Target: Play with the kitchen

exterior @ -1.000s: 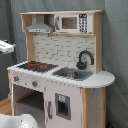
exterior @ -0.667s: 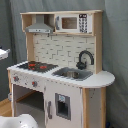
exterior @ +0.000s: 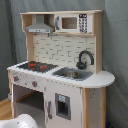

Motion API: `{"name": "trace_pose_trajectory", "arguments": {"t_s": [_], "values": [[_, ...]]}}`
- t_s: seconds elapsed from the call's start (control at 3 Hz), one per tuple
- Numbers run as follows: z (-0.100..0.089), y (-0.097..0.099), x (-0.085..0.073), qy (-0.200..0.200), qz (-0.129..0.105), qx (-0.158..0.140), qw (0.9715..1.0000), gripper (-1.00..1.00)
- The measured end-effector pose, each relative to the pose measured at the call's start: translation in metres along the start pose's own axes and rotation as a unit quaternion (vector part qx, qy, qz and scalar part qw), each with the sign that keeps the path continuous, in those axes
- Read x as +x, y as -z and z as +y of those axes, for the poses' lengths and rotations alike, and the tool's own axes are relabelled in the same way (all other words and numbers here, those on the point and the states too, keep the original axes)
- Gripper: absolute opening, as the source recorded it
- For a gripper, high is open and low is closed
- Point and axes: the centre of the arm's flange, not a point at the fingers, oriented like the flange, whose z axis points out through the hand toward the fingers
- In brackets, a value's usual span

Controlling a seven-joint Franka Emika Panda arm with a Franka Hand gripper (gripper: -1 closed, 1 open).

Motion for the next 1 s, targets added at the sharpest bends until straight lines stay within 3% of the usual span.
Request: {"name": "trace_pose_trajectory", "arguments": {"t_s": [0.33, 0.67, 1.0], "values": [[-0.008, 0.037, 0.040, -0.002, 0.013, -0.036, 0.9993, 1.00], [-0.015, 0.061, 0.068, -0.026, 0.023, -0.064, 0.9974, 1.00], [-0.019, 0.066, 0.076, -0.072, 0.028, -0.074, 0.9943, 1.00]]}}
